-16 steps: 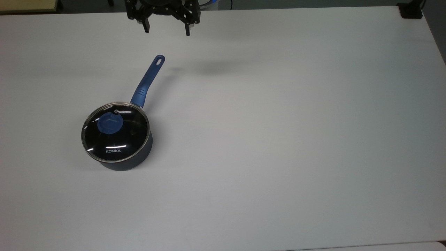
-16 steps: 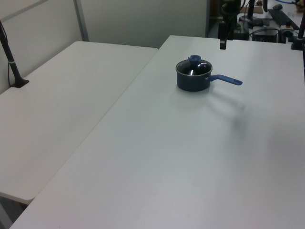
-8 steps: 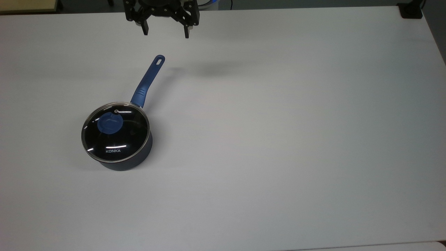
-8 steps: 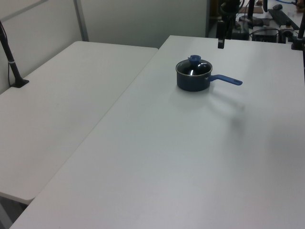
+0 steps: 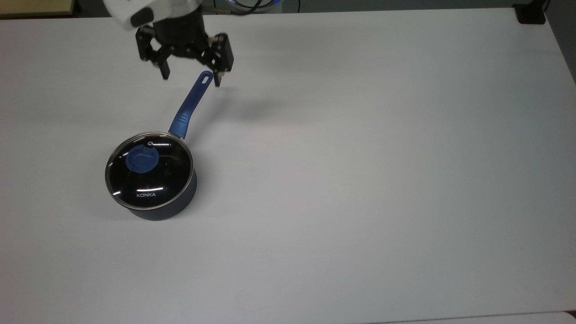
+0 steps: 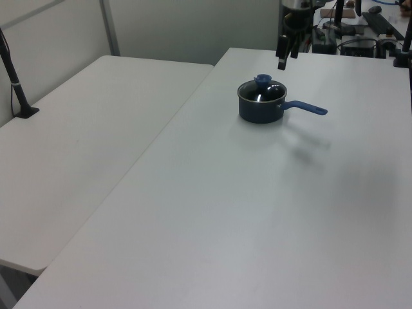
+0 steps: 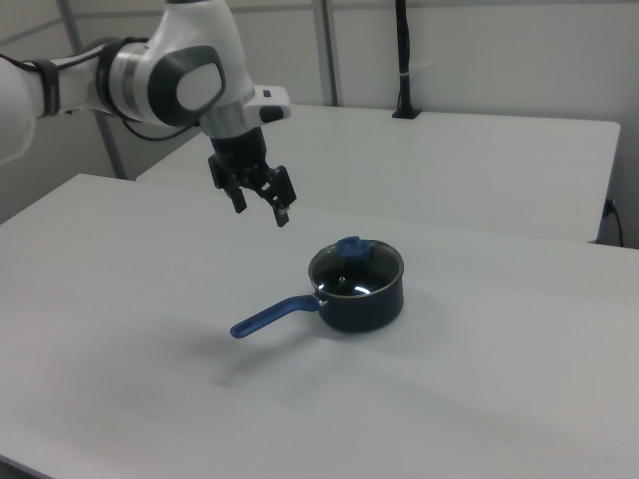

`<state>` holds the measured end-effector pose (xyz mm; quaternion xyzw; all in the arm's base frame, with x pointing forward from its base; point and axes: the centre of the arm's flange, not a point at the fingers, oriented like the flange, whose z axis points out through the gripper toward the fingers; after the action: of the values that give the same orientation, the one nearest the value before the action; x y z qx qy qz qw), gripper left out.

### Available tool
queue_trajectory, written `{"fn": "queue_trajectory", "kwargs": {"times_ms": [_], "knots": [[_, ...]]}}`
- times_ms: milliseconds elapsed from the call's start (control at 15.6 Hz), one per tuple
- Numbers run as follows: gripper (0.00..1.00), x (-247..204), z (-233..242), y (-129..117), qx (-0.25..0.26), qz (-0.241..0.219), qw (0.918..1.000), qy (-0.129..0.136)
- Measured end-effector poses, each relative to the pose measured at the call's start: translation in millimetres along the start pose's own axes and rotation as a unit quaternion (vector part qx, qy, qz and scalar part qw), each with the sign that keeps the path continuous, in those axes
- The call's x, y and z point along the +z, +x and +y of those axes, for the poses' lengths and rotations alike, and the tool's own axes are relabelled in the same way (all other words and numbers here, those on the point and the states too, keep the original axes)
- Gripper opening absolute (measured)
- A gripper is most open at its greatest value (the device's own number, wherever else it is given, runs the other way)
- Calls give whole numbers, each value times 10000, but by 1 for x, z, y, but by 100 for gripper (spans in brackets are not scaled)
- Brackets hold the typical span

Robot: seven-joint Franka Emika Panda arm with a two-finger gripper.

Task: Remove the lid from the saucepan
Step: 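Move the open gripper over the saucepan and lower onto the blue lid knob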

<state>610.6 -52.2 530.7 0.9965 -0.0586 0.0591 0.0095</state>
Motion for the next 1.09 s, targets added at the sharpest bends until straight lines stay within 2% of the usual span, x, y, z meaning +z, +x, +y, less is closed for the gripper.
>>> {"fn": "queue_trajectory", "kwargs": {"times_ms": [449, 833, 1090], "knots": [[100, 33, 54, 30, 556, 628, 9964, -114], [100, 86, 92, 58, 813, 822, 9930, -262], [100, 105, 99, 73, 848, 964, 9912, -312]]}}
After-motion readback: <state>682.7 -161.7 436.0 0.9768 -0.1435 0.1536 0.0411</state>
